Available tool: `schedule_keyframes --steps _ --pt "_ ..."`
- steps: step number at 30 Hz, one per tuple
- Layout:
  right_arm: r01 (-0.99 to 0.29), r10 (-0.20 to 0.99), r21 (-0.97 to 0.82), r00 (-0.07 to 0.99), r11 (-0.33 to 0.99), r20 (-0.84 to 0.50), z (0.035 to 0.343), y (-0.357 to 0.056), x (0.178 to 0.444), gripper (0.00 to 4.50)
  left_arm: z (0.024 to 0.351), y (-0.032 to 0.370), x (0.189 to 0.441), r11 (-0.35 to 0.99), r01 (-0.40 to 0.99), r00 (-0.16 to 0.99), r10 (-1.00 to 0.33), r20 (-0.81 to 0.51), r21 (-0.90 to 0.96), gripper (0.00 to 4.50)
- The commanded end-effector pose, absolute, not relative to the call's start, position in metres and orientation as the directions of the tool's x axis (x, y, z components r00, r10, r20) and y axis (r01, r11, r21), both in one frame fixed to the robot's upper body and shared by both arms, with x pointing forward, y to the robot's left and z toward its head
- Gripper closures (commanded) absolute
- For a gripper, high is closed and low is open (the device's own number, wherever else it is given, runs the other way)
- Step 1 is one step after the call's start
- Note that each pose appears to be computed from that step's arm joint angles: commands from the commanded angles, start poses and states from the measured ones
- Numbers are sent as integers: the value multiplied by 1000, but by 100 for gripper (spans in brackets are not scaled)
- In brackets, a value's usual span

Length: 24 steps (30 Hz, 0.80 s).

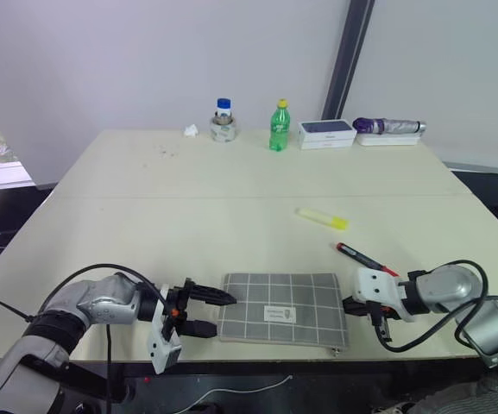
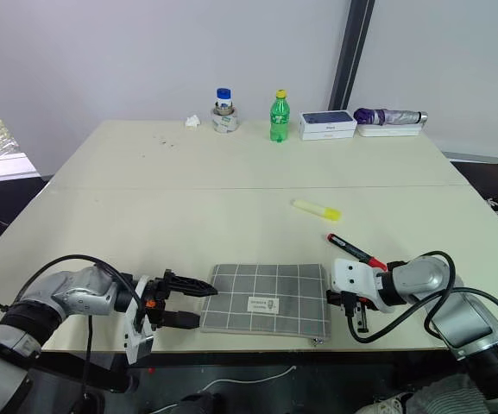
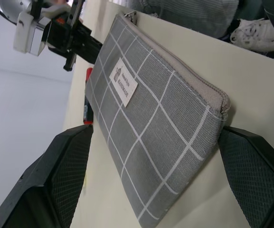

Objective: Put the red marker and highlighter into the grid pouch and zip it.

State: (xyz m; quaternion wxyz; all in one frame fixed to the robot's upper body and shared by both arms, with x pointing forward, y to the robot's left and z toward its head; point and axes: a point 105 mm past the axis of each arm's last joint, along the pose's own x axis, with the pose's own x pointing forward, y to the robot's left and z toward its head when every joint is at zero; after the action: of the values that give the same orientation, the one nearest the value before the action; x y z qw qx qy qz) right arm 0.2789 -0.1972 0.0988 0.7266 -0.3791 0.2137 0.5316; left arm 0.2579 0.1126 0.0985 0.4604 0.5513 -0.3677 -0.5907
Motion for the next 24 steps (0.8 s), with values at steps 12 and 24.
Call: schedule_keyframes --steps 12,24 --pt "-940 597 -322 321 110 -735 92 -184 281 443 106 99 255 -260 110 8 -965 -263 959 21" --pt "-937 614 -329 331 120 -717 97 -186 282 450 100 106 258 -266 194 27 -961 -277 944 446"
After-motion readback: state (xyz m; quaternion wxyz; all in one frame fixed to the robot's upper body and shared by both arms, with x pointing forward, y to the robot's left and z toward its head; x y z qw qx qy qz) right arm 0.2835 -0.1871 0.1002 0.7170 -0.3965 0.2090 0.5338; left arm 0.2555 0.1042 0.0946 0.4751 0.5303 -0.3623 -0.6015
